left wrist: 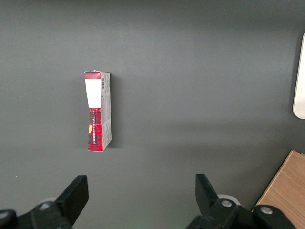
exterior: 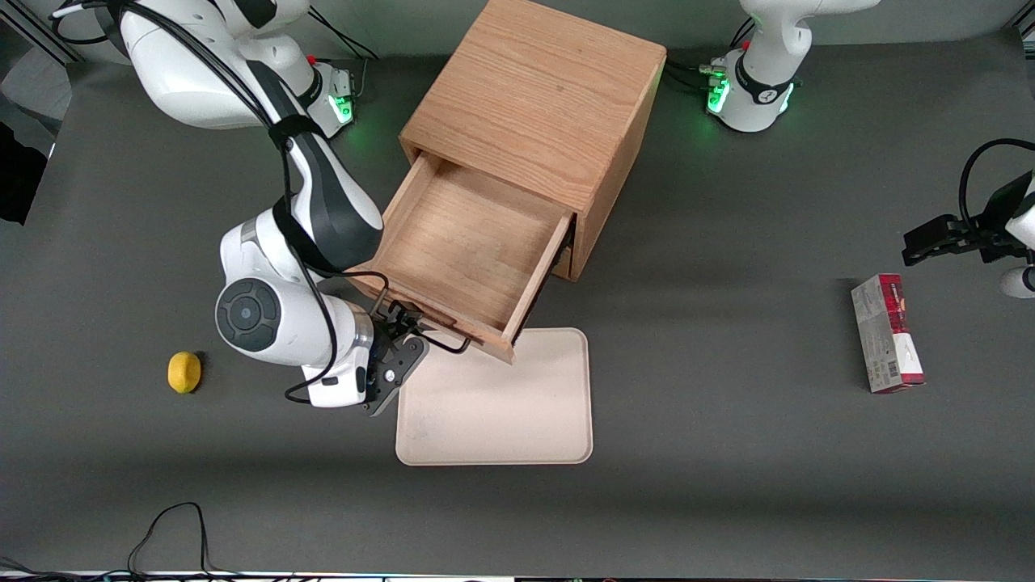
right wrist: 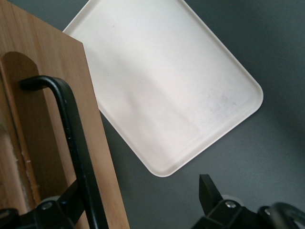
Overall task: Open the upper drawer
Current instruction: 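Keep pulling the drawer further open with the right gripper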
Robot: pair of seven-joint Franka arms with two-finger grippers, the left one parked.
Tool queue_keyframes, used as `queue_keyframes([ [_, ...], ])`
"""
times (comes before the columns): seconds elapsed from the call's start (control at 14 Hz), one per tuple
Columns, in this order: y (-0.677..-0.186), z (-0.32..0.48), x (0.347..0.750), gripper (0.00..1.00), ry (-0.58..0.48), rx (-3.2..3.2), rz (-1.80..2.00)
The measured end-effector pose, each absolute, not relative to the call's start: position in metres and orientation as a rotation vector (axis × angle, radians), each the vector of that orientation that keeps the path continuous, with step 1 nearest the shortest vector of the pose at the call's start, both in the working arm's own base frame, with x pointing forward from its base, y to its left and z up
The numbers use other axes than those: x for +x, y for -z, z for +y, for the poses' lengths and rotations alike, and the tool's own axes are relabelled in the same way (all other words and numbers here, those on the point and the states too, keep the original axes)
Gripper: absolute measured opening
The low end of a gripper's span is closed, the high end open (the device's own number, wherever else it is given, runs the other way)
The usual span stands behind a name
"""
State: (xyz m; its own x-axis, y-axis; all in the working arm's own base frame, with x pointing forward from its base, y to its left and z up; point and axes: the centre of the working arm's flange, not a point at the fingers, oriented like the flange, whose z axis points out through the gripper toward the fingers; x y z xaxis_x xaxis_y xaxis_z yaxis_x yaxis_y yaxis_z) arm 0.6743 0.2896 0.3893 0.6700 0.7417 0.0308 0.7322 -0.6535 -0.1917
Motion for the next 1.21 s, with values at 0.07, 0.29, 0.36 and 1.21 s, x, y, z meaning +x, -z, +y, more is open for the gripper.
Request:
queue_keyframes([
  [0.07, -0.389, 0.288, 0.676, 1.00, -0.071, -2.697, -1.199],
  [0.29, -0.389, 0.288, 0.680, 1.00, -0.061, -2.698, -1.196],
  [0.36, -0.389, 0.288, 0.681, 1.00, -0.059, -2.698, -1.196],
  [1.21, -0.423, 0.289, 0.678, 1.00, -0.086, -2.666, -1.199],
])
